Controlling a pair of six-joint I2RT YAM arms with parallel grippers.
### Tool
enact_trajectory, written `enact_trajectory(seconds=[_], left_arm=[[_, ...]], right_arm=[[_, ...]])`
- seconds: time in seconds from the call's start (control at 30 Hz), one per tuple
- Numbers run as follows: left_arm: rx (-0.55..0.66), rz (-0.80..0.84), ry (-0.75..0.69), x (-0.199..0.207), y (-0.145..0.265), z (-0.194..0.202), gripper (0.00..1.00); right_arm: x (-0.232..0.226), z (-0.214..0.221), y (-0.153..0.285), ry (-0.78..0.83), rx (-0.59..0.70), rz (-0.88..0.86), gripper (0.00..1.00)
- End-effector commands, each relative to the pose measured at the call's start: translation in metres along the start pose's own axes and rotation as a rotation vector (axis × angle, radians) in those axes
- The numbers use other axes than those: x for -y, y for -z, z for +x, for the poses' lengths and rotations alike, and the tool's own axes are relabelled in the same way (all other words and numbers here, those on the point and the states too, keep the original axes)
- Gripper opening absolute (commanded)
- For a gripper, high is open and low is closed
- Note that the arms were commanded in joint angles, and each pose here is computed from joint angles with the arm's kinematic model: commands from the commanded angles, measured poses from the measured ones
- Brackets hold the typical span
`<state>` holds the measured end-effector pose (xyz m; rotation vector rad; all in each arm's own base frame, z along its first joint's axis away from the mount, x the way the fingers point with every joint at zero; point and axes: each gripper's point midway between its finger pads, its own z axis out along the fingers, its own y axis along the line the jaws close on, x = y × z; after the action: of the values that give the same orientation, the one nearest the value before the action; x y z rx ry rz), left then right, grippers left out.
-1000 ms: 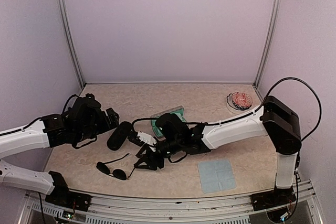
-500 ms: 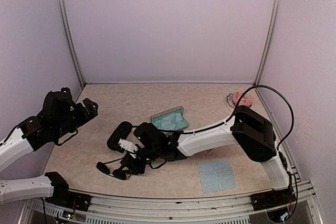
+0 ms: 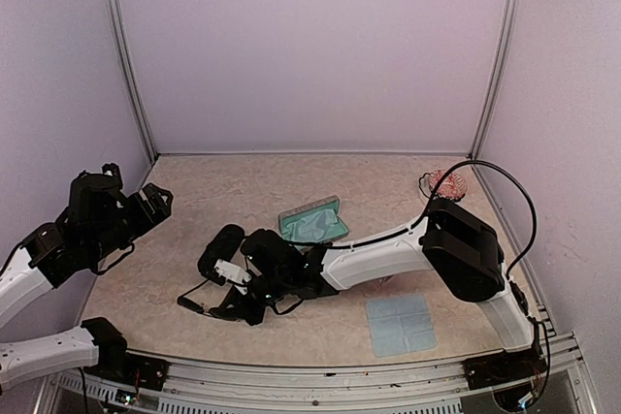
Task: Organize the sunglasses
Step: Pick up the sunglasses from the center of the board.
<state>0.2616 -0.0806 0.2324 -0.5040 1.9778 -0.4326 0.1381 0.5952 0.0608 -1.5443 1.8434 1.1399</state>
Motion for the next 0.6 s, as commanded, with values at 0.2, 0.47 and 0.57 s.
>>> enact_trajectory(seconds=[0.2,0.47,0.57], left_arm=[[-0.032,0.019,-0.018,-0.001,-0.001,0.008,0.99],[-0.116,0.139,-0.042,0.023,-0.011,0.028,0.99],[-0.172,0.214,-0.059,0.038,-0.016,0.040,0.99]], right_arm=[[-0.020,-0.009,0.021,0.054,0.029,-0.016,0.00],[-0.023,-0.014,0.066,0.214,0.094,0.087,0.00],[-0.021,-0.009,0.084,0.291,0.115,0.149,0.00]])
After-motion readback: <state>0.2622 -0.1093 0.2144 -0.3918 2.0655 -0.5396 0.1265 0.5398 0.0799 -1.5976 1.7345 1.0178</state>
